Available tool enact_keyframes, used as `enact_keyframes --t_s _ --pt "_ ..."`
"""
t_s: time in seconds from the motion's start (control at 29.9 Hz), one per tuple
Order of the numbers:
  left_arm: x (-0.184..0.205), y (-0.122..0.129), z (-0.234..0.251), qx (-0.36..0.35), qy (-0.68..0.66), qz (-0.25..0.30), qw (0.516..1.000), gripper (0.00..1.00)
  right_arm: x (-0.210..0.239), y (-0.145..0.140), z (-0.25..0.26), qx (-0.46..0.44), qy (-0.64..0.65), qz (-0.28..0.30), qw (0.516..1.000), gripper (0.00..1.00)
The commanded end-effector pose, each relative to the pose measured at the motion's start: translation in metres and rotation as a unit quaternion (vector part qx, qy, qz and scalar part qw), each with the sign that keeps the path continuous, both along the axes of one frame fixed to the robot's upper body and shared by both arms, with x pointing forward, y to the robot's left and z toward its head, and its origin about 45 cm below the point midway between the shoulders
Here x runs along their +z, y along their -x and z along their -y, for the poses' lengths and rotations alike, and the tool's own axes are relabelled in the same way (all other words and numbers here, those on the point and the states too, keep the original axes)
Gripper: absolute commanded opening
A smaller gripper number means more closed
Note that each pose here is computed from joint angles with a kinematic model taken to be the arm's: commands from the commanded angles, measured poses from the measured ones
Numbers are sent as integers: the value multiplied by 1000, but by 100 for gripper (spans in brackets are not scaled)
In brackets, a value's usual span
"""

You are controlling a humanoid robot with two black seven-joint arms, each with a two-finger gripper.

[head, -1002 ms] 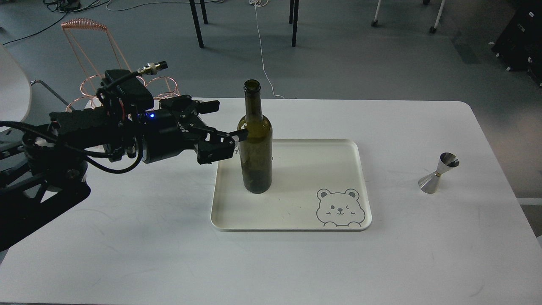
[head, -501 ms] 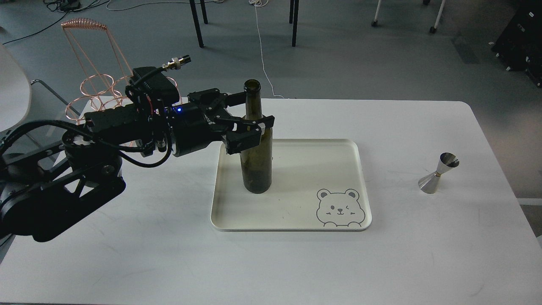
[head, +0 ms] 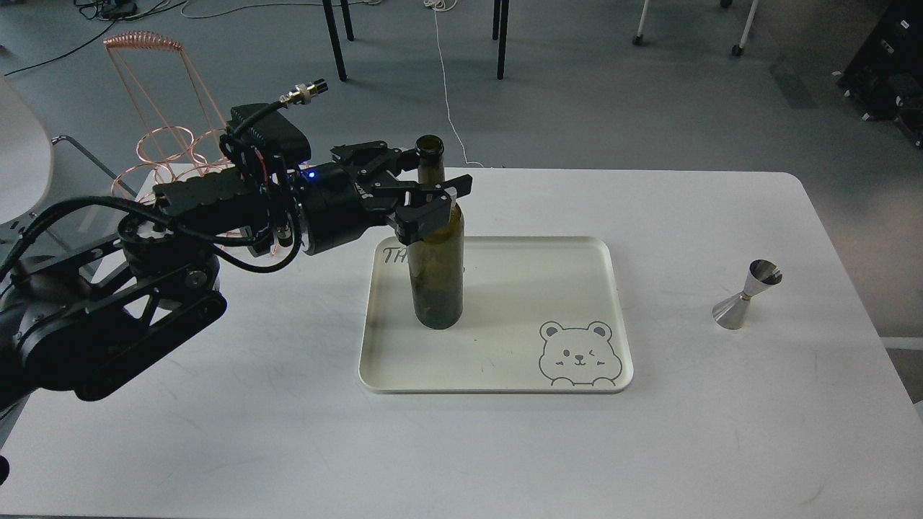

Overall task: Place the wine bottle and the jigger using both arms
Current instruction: 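Lift the bottle with the left gripper and carry it over the rack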

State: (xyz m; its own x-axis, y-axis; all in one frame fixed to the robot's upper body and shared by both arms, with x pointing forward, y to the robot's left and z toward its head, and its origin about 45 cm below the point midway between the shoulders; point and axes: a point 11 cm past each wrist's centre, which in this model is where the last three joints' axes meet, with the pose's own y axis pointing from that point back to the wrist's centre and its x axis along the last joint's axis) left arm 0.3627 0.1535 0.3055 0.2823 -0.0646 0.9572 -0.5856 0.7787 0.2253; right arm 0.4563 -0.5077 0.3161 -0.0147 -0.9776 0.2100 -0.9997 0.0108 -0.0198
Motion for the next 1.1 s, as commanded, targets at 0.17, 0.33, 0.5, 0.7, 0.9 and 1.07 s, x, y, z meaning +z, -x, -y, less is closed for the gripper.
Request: enact_keyframes --t_s 0.17,0.33,0.5,0.7,0.9,1.07 --pt "2 -1 -2 2 -3 2 1000 14 0 0 0 0 0 0 1000 98" --pt "19 -2 -5 3 11 20 1000 10 1 0 0 0 0 1 1000 98" --pt "66 -14 -34 32 25 56 998 10 3 0 2 -1 1 2 1000 98" --pt "105 -24 -98 93 -1 69 993 10 4 1 3 -2 2 2 1000 98" --pt "118 -41 -150 145 -23 79 986 10 2 -1 0 1 0 2 1000 98" --pt "136 -56 -179 190 -21 91 977 10 1 -1 -2 3 0 1 1000 98"
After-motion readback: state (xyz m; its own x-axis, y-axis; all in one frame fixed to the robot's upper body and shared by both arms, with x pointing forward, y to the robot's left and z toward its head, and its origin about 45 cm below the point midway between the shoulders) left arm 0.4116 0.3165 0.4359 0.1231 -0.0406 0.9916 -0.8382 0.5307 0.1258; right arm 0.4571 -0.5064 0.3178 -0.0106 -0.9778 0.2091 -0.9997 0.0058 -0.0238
